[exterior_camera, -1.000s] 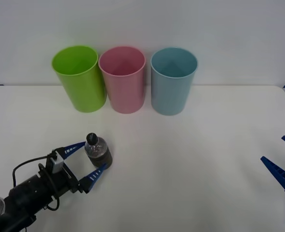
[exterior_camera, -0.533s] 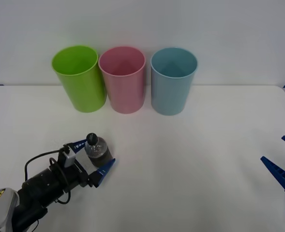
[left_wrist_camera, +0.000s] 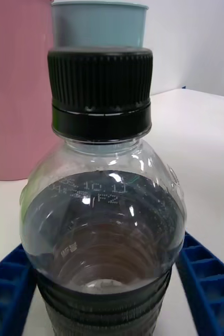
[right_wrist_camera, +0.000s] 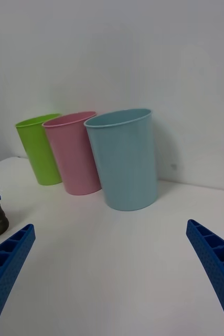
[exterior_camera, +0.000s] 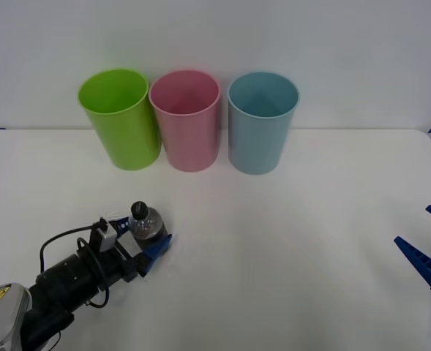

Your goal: Grasp the object on the table and drop it into the matching bin: aluminum can to the light blue bin, PET bottle to the pink bin.

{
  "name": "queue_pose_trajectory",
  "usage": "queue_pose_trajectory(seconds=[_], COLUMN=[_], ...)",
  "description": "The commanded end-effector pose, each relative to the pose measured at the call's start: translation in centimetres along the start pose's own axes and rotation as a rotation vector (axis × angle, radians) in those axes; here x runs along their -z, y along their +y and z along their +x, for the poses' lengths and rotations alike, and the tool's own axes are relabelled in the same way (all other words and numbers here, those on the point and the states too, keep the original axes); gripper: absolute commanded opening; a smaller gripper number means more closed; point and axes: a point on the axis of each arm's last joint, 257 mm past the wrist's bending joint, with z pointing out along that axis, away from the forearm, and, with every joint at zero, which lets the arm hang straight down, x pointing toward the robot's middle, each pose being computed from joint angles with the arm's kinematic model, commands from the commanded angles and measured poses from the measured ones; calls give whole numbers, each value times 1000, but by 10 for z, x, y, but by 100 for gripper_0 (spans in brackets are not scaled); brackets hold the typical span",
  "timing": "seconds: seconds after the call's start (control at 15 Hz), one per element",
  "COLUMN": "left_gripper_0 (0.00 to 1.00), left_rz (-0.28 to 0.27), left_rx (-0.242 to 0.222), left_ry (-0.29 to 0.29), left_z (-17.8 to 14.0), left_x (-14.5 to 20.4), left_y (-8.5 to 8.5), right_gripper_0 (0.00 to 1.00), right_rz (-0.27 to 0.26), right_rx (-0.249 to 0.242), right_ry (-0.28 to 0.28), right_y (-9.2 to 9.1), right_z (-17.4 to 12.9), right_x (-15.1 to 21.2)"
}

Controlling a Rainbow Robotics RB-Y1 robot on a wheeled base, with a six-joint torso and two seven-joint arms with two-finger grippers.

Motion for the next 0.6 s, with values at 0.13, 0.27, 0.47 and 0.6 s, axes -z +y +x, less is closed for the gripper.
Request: queue_pose_trajectory(seconds=[0.13,0.27,0.47,0.6], left_gripper_0=[0,0,0,0], left_rz=[-4,-4,-5,-5], left_rx=[4,10,31,30], left_ry=[0,-2,-30,-49], left_z=[0,-1,-9,-20], left_x=[0,0,4,7], left_y=[1,2,5,9], right_gripper_0=[100,100,100,100], right_rz=[0,0,0,0], right_rx=[0,0,0,0], right_ry=[0,0,0,0], right_y=[0,0,0,0], right_z=[0,0,0,0], right_x=[0,0,0,0])
